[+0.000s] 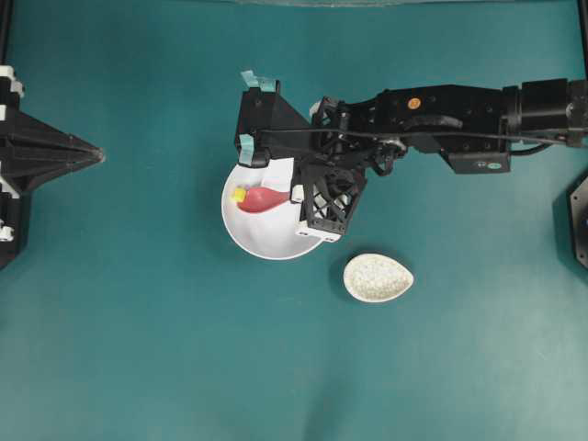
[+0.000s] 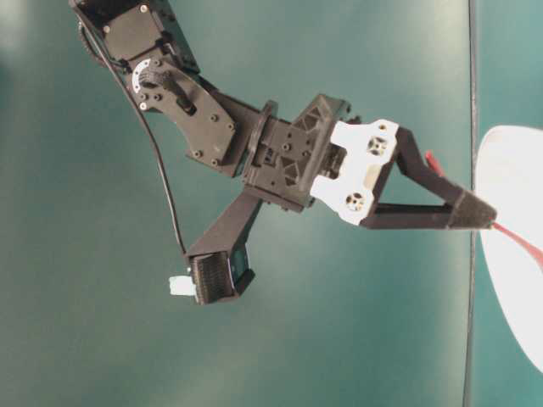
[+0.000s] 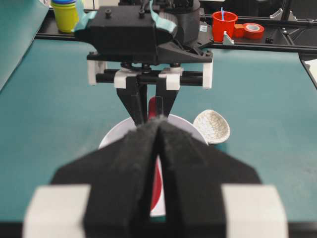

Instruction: Scoop the yellow hexagonal prism block from the bowl with a spoon using the right arm.

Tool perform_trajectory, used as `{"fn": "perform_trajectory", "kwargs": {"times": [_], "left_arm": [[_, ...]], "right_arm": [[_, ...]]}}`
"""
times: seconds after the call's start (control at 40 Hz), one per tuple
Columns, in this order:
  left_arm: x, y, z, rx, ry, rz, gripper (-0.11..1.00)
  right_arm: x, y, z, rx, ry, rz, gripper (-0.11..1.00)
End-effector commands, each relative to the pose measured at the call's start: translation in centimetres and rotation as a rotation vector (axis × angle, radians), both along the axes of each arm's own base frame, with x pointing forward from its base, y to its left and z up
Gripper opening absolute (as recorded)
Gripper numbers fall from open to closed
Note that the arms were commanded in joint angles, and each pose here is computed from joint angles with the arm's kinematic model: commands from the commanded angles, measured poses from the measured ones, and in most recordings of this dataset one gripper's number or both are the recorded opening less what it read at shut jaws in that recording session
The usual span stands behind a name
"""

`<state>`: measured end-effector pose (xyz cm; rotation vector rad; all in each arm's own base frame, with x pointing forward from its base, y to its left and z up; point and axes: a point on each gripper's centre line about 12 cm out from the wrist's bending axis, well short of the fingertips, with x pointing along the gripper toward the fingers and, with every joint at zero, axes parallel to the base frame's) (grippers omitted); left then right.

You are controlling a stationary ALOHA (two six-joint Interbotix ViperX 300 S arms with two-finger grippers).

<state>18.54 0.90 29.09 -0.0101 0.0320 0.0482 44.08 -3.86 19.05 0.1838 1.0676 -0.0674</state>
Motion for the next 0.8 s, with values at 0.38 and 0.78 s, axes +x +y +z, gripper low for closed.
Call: {"fn": "perform_trajectory", "kwargs": {"times": [0.38, 0.78], "left_arm": [[0.1, 0.0, 1.3, -0.018, -0.038, 0.002, 0.00], [0.1, 0.0, 1.3, -0.017, -0.038, 0.002, 0.00]], "right_arm": [[-0.8, 0.0, 1.2, -0.018, -0.097, -0.011, 0.24], [-1.3, 0.5, 1.1, -0.029, -0.159, -0.008, 0.24]]}}
